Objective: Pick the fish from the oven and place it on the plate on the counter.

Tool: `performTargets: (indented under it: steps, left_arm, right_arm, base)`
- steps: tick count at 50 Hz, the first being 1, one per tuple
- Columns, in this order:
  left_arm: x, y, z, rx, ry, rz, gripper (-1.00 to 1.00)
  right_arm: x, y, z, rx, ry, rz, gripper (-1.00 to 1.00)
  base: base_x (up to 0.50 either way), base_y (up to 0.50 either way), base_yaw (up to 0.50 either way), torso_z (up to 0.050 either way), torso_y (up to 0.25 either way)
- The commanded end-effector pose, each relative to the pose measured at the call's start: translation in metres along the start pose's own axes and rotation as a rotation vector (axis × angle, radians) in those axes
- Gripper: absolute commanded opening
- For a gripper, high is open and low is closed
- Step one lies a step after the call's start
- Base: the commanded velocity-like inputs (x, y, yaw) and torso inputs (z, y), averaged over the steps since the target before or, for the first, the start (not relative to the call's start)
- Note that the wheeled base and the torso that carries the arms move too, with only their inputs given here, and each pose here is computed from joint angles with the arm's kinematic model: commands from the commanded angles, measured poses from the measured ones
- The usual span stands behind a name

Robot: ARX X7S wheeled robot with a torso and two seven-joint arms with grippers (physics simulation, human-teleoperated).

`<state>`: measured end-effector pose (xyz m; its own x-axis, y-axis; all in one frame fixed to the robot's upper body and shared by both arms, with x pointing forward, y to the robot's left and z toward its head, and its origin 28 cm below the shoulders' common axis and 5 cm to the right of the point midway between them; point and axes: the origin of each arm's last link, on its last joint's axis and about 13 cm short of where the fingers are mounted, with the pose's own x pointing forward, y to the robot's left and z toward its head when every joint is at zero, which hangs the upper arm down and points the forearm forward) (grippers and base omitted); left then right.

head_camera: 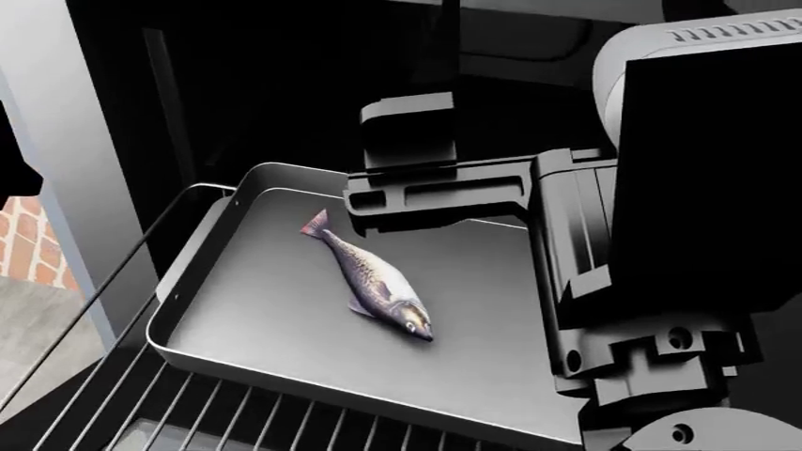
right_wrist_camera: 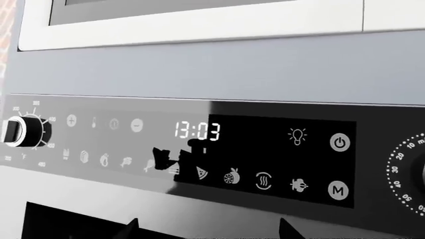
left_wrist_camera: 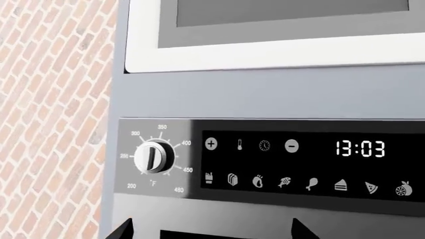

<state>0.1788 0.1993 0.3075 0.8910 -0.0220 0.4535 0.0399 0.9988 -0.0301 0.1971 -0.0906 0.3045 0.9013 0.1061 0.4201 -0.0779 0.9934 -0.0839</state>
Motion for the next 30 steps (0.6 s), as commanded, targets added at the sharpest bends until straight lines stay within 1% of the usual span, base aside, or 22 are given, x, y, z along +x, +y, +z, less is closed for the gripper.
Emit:
performTargets:
  steps: [1, 4, 5, 11, 18, 19, 20, 21, 26, 28, 30]
  left_arm:
    - [-0.0003, -0.0021, 0.0013, 0.084, -0.056, -0.032, 1.0]
    - [-0.0017, -0.003, -0.0004, 0.048, -0.029, -0.036, 1.0]
    - [-0.0018, -0.0029, -0.0009, 0.065, -0.033, -0.036, 1.0]
    - [-0.0023, -0.0033, 0.0004, 0.067, -0.037, -0.037, 1.0]
    - [-0.0025, -0.0029, 0.001, 0.054, -0.032, -0.032, 1.0]
    - [-0.0024, -0.0028, 0.0021, 0.047, -0.046, -0.024, 1.0]
    - [-0.0026, -0.0023, 0.0036, 0.006, -0.041, -0.026, 1.0]
    - [-0.0026, -0.0023, 0.0035, 0.022, -0.044, -0.023, 1.0]
    - [-0.0027, -0.0016, 0.0013, 0.015, -0.032, -0.015, 1.0]
    - [-0.0031, -0.0016, 0.0015, 0.014, -0.032, -0.015, 1.0]
    - [-0.0037, -0.0014, 0.0013, 0.013, -0.031, -0.015, 1.0]
  right_arm:
    - [0.0001, 0.0005, -0.0015, -0.001, 0.009, 0.012, 1.0]
    - [-0.0005, 0.0023, -0.0058, -0.001, 0.045, 0.035, 1.0]
    - [-0.0005, 0.0019, -0.0062, 0.0, 0.05, 0.035, 1.0]
    - [-0.0015, 0.0018, -0.0063, -0.001, 0.053, 0.035, 1.0]
    - [-0.0015, 0.002, -0.0053, 0.002, 0.05, 0.036, 1.0]
    - [-0.0014, 0.002, -0.0053, 0.002, 0.05, 0.036, 1.0]
    - [-0.0014, 0.0022, -0.0054, 0.003, 0.051, 0.037, 1.0]
    - [-0.0014, 0.0022, -0.0054, 0.002, 0.051, 0.037, 1.0]
    - [-0.0002, 0.0013, -0.0066, 0.002, 0.059, 0.036, 1.0]
    - [0.0013, -0.0001, -0.0086, 0.022, 0.096, 0.045, 1.0]
    - [0.0041, -0.0011, -0.0074, 0.037, 0.138, 0.082, 1.0]
  base:
    - [0.0, 0.0, 0.0, 0.0, 0.0]
    - [0.0, 0.0, 0.0, 0.013, -0.237]
    - [0.0, 0.0, 0.0, 0.016, -0.25]
    - [0.0, 0.0, 0.0, 0.015, -0.25]
    - [0.0, 0.0, 0.0, 0.015, -0.25]
    - [0.0, 0.0, 0.0, 0.009, -0.25]
    - [0.0, 0.0, 0.0, 0.0, 0.0]
    - [0.0, 0.0, 0.0, 0.0, 0.0]
    - [0.0, 0.0, 0.0, 0.0, 0.0]
    - [0.0, 0.0, 0.0, 0.0, 0.0]
    - [0.0, 0.0, 0.0, 0.0, 0.0]
